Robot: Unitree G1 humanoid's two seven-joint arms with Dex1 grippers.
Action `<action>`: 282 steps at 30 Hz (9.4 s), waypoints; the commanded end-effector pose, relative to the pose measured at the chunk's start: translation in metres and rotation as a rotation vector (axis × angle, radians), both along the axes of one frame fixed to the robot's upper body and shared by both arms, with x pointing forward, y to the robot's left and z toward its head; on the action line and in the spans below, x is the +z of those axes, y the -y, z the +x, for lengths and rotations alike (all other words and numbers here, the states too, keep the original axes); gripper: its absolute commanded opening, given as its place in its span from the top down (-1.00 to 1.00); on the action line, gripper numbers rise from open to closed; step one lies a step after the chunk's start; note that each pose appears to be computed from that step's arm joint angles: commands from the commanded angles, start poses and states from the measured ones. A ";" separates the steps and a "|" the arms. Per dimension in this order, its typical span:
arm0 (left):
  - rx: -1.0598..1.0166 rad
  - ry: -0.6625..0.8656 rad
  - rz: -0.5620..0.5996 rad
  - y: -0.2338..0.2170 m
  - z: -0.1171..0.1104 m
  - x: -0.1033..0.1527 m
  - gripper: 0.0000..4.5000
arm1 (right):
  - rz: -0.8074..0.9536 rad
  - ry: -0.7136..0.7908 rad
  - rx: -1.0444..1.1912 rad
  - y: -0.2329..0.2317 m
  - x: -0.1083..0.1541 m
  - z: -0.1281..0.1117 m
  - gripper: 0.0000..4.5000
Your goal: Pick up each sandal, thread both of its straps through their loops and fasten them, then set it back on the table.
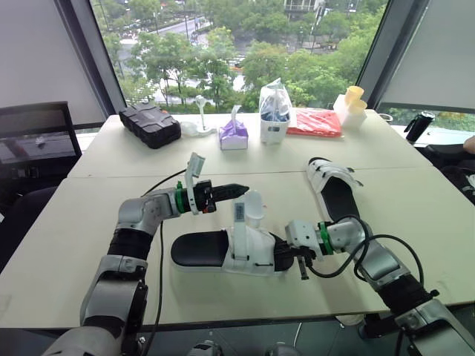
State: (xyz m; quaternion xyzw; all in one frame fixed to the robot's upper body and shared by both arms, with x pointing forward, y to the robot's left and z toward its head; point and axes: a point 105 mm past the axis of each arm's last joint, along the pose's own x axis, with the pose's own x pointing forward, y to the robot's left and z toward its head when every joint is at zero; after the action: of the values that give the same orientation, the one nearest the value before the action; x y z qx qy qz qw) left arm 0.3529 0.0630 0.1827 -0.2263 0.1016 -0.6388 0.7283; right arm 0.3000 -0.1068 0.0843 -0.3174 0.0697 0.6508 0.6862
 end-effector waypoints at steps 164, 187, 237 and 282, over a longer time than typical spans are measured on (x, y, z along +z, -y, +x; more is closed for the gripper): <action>-0.234 0.394 0.103 0.049 -0.010 0.032 0.96 | -0.110 -0.072 -0.063 0.007 -0.034 0.002 1.00; -0.566 1.201 0.149 0.050 -0.127 0.010 0.96 | -0.130 -0.114 -0.008 0.004 -0.042 -0.007 1.00; -0.084 -0.027 0.424 -0.022 -0.137 -0.091 -0.98 | -0.145 -0.103 0.034 0.001 -0.040 0.001 1.00; -0.133 -0.041 0.157 0.011 -0.087 -0.021 0.98 | -0.134 -0.145 -0.030 0.020 -0.043 -0.025 1.00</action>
State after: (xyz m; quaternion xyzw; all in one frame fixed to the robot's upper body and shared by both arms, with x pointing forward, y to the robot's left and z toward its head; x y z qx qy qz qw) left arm 0.2587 0.0521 0.1551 -0.1597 0.1893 -0.6741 0.6959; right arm 0.2900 -0.1098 0.0798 -0.3280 0.0736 0.6523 0.6793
